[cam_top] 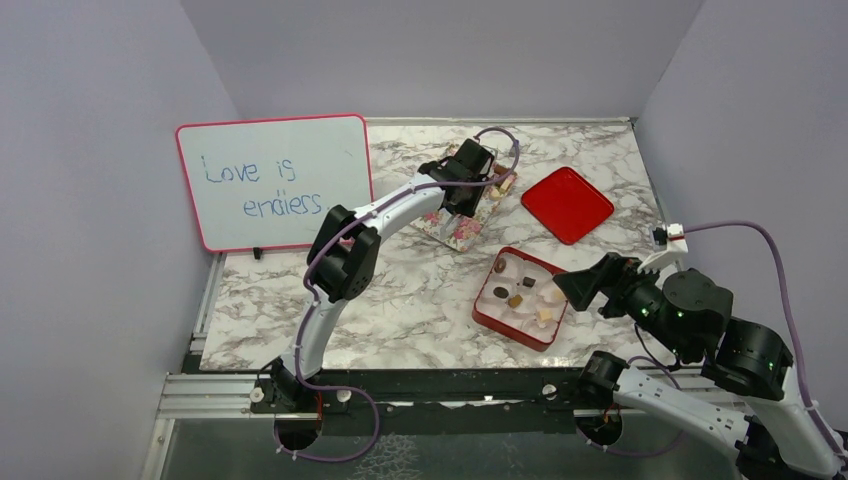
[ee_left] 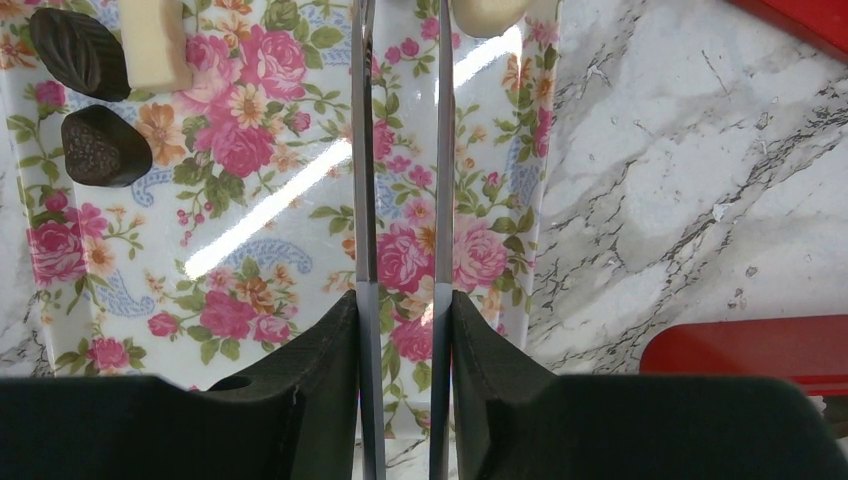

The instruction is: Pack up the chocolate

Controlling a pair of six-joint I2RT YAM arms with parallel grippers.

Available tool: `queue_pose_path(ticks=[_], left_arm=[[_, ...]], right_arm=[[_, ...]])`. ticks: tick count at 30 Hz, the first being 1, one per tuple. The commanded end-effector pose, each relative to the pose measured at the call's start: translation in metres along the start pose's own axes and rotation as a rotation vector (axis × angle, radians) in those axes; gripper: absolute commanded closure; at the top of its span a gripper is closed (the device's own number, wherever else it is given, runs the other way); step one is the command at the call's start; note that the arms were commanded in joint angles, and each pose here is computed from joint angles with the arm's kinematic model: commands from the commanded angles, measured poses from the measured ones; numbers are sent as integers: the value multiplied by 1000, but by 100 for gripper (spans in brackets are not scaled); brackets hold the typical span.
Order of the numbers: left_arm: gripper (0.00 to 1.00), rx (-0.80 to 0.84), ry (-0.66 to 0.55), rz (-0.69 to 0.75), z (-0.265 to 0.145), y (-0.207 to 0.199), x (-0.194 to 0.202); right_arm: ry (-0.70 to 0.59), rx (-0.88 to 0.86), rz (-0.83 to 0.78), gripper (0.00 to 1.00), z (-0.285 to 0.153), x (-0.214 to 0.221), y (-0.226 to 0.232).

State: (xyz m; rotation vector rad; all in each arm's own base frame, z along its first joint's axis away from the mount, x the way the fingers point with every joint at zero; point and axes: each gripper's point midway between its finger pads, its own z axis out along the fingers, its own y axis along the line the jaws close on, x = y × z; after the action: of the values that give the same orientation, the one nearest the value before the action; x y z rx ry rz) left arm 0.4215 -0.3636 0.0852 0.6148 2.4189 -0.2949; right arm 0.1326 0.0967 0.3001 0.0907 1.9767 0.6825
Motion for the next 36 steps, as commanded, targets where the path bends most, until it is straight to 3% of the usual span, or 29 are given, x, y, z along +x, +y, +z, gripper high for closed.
queue_pose_path(ticks=[1,12,36], left_arm=[[81,22,-52,-21,-11,-7,-17],[83,55,-98,-84,-73,-8,-21],[80,509,-2,16,-199,-90,80]], right_arm=[[-22,5,-8,6,1,-8,3],[-11,-3,3,6,3,1,0],[-57,8,3,6,-7,-15,-2]])
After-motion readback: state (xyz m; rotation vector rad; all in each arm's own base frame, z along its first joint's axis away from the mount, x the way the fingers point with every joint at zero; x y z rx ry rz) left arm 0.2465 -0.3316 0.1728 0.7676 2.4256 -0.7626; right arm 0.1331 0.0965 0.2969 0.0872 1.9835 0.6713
